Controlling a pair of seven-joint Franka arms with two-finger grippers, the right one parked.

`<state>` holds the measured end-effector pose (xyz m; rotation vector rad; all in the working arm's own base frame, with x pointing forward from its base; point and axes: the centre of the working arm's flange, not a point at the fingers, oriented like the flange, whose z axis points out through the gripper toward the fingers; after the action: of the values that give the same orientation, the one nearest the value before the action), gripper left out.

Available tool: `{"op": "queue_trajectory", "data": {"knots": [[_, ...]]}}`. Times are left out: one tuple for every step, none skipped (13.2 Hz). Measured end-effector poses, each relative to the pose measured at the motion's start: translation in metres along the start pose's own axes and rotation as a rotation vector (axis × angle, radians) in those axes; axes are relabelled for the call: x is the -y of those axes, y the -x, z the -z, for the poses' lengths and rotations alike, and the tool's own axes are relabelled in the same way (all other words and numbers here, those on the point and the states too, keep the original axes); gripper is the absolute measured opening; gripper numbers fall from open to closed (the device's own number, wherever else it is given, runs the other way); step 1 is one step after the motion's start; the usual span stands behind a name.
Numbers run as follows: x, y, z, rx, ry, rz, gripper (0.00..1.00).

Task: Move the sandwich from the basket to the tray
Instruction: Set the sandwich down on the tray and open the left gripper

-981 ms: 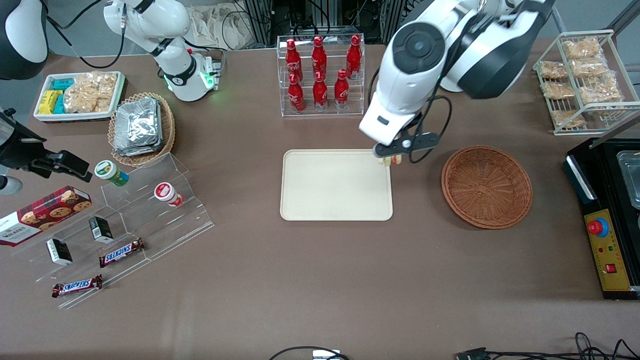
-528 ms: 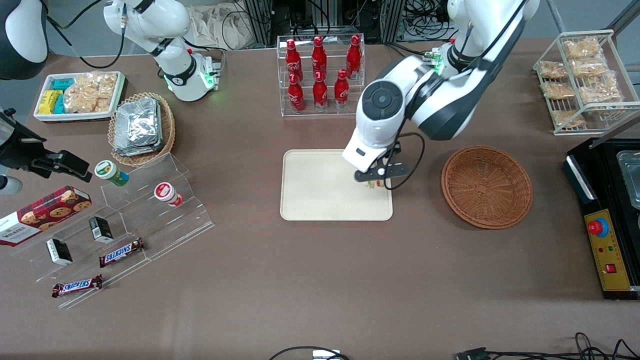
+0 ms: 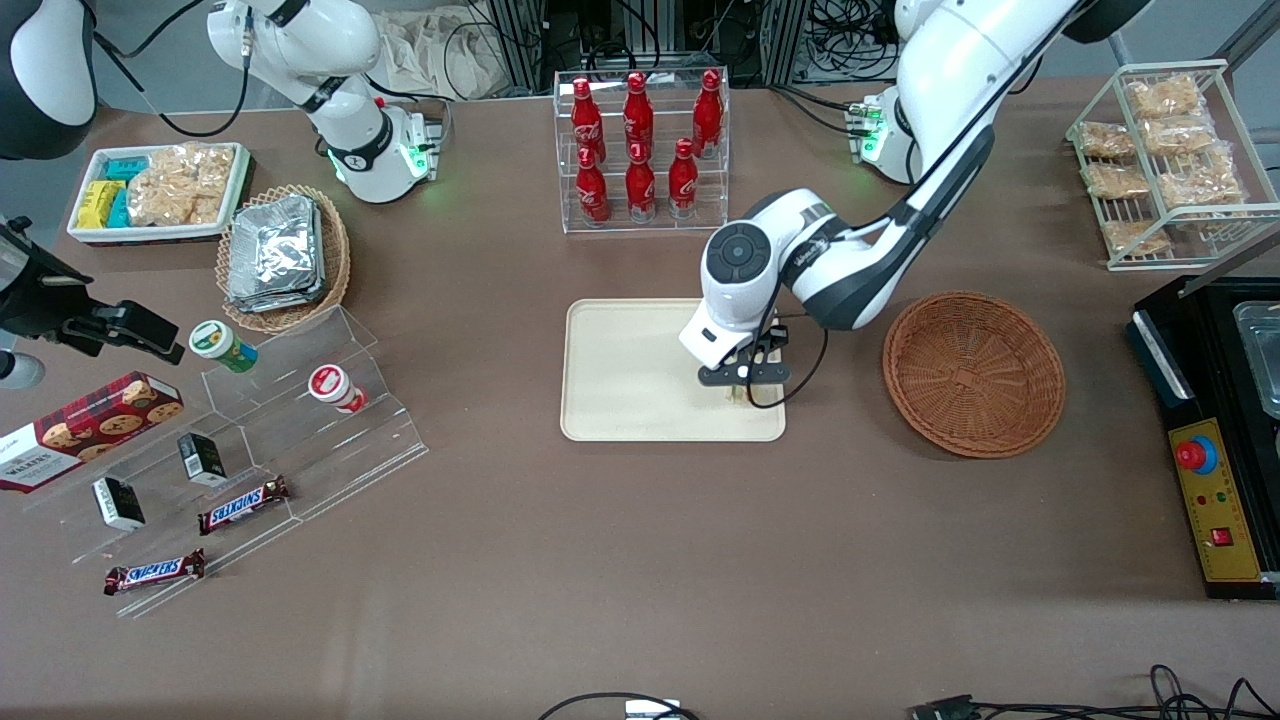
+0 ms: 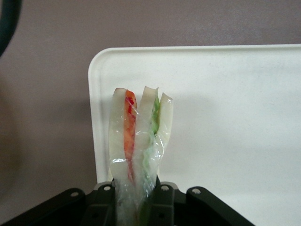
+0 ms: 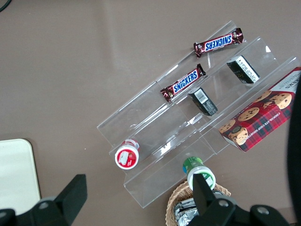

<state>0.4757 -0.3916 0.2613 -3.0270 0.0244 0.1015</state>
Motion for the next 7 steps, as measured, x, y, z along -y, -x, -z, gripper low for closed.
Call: {"op": "queue_trajectory", "data": {"knots": [[0.001, -0.003, -0.01, -0.003, 0.003, 0.007, 0.22], [0.002, -0.007, -0.018, -0.003, 0.009, 0.022, 0.22], [0.004, -0.01, -0.025, -0.001, 0.019, 0.04, 0.22], [0.006, -0.013, -0.03, 0.001, 0.025, 0.055, 0.22], [0.007, -0.015, -0.033, 0.005, 0.026, 0.066, 0.22], [0.009, -0.016, -0.035, 0.006, 0.027, 0.077, 0.25], [0.009, -0.016, -0.036, 0.006, 0.027, 0.091, 0.34]]}}
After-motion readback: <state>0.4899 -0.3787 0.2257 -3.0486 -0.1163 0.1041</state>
